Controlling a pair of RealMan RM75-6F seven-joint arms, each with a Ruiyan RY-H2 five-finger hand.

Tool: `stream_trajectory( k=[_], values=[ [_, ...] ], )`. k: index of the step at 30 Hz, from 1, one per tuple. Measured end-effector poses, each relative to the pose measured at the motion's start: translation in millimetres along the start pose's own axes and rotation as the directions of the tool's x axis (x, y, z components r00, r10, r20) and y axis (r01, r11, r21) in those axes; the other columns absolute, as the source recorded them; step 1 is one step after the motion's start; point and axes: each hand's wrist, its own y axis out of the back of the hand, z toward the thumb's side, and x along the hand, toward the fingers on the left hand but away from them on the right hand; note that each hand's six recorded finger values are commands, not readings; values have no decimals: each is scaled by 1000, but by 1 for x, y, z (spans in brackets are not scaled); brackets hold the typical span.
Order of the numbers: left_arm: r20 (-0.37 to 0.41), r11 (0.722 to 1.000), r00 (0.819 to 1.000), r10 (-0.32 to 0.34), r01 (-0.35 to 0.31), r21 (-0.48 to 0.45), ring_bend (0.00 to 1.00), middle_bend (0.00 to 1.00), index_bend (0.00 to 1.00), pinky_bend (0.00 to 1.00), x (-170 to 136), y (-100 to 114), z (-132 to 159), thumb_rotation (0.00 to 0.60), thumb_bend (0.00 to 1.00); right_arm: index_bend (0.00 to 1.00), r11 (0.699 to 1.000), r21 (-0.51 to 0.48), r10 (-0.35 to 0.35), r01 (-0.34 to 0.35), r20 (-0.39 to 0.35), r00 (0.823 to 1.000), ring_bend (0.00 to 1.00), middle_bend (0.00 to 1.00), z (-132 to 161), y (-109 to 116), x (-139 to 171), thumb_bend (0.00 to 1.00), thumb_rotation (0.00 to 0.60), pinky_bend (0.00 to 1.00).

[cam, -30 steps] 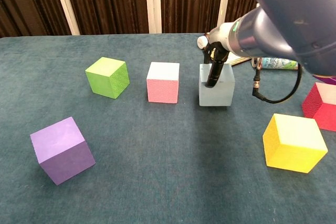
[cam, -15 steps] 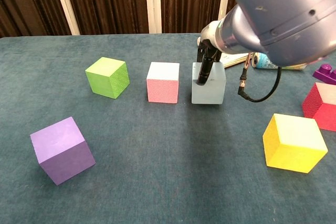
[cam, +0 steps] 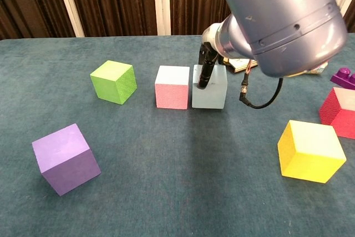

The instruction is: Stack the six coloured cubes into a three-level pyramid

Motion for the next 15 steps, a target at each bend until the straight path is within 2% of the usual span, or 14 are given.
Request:
stream_trajectory(
  k=[15],
  values=[
    [-6, 1000, 1000, 3, -3, 0, 0, 0, 111, 0, 1, 0, -1, 600, 380, 398, 1000, 5, -15, 15, 15, 1000, 185, 330, 2, -2, -8, 286, 600, 0]
  ],
)
